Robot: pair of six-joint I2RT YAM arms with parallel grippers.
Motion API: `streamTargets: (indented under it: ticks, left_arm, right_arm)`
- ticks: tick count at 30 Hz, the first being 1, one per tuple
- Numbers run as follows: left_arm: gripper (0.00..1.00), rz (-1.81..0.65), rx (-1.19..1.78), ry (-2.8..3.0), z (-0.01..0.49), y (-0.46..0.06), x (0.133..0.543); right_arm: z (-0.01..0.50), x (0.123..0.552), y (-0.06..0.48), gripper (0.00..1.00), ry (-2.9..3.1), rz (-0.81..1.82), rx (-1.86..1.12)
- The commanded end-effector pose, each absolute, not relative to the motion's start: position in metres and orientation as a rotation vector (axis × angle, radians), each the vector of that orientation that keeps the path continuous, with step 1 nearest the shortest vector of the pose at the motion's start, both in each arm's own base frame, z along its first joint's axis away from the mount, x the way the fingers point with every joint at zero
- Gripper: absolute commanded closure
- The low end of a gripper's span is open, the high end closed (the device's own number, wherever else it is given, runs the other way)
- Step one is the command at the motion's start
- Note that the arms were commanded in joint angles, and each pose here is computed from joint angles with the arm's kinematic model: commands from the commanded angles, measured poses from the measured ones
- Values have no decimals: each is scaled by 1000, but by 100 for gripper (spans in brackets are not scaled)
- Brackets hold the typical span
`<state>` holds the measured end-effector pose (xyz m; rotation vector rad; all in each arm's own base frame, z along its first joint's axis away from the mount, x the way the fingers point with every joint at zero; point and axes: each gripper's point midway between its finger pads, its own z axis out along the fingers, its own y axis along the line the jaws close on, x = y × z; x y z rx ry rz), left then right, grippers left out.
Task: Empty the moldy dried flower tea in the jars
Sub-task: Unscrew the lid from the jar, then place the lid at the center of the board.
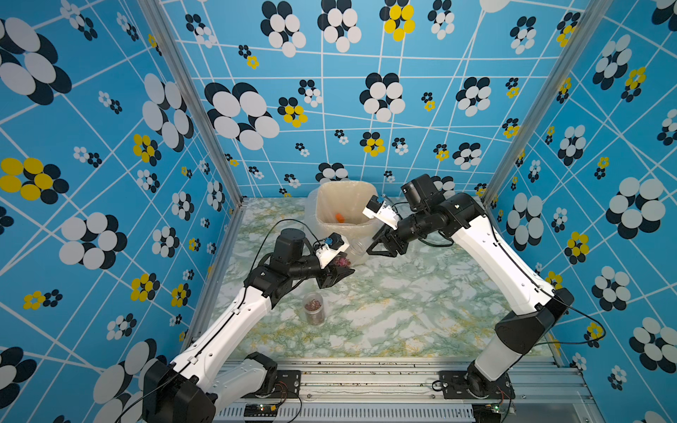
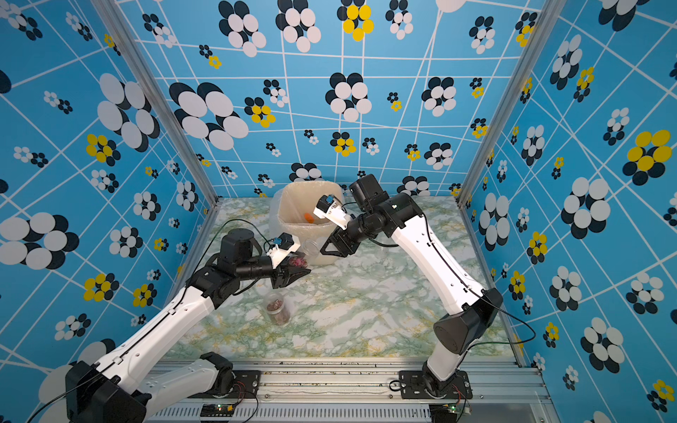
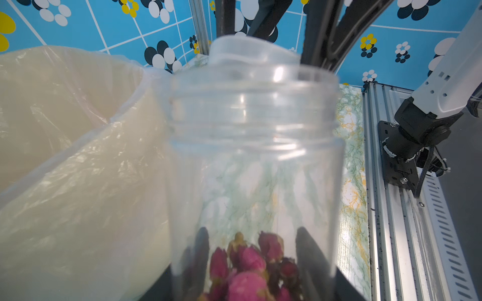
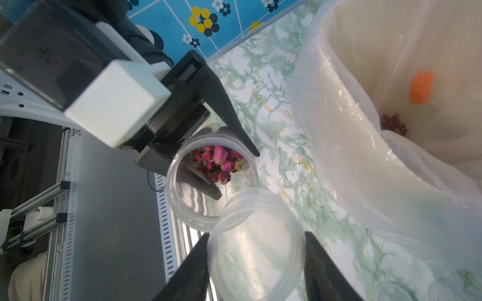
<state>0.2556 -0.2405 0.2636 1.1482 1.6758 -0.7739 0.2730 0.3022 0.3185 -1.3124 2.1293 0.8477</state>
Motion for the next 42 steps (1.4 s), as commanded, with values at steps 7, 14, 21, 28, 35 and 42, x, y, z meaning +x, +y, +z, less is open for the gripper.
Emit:
streamTargets:
  ticks: [7,14,21,28,35,42]
  left_arm:
    - [100,-747,1166,1610,273,-242,253]
    - [100,-720,1147,1608,274,-239,253]
    - [100,-691,1125,1596,278,-235,254]
    - [100,-689,1122,1594,277,-236,255]
    - [100,-692,1121,1595,276,-236,255]
    - [100,-694,1123,1596,275,-236,255]
  right_arm:
    - [312,274,284,76,2160,766,-1190]
    - [275,276,264,75,2278,674,-1066]
    - [219,285,242,74,2407,537,-877]
    - [170,295,228,72,2492,446,-688]
    - [131,312,213,71,2525,322,-527]
    - [99,317,215,69,2576,319,-445]
